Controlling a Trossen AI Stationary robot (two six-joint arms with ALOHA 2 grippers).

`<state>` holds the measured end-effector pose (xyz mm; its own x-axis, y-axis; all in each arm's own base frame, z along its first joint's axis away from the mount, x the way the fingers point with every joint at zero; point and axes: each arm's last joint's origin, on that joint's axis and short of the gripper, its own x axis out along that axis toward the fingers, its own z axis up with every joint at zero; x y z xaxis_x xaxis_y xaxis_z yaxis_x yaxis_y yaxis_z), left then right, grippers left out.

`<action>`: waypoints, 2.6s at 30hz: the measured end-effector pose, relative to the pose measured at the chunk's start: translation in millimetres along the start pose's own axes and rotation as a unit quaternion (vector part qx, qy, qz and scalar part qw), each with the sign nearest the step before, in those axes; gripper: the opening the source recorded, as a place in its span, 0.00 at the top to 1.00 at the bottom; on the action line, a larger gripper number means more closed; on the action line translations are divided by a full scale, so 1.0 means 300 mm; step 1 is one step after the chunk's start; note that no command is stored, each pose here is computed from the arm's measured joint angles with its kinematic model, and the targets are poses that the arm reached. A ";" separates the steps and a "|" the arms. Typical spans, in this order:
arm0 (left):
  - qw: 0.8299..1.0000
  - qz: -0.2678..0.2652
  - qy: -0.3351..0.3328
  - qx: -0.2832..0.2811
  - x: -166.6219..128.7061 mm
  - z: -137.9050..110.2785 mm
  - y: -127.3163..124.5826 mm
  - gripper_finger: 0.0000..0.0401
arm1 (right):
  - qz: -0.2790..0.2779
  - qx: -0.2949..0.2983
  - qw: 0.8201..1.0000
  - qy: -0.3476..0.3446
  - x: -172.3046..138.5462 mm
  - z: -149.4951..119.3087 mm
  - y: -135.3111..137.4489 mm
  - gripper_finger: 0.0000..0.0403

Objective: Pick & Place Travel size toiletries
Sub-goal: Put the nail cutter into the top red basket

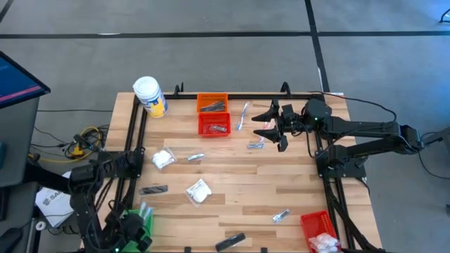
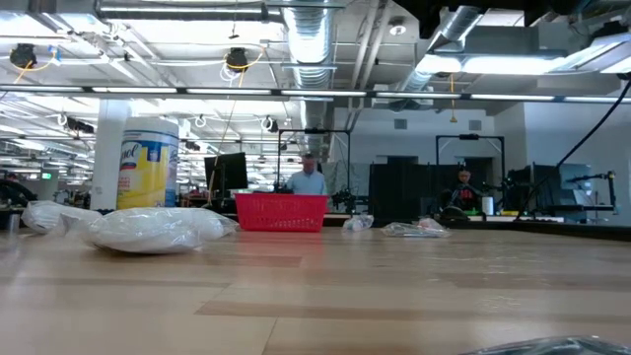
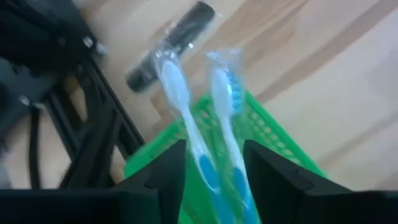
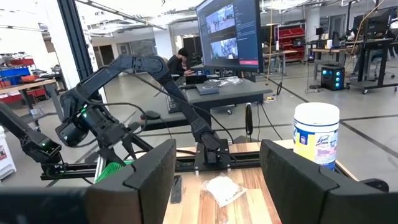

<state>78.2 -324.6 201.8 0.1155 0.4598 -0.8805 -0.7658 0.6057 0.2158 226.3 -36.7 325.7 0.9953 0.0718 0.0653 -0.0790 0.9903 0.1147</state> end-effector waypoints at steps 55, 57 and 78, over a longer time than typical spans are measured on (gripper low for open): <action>0.978 -0.137 -0.098 0.125 0.361 0.866 0.280 1.00 | 0.003 0.075 0.990 0.119 -0.002 -0.080 0.025 0.44; 0.978 -0.128 -0.093 0.134 0.374 0.867 0.268 0.99 | 0.002 0.075 0.990 0.121 -0.002 -0.081 0.025 0.44; 0.962 -0.182 -0.167 0.117 0.391 0.903 0.145 0.98 | -0.016 0.115 0.973 0.201 -0.027 -0.129 0.024 0.44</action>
<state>229.7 -68.3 222.3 0.5754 0.3486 -0.7398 -0.4776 0.8776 0.0421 219.9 -25.5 287.7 0.9355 0.1287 -0.3291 -0.0127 0.9430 0.3326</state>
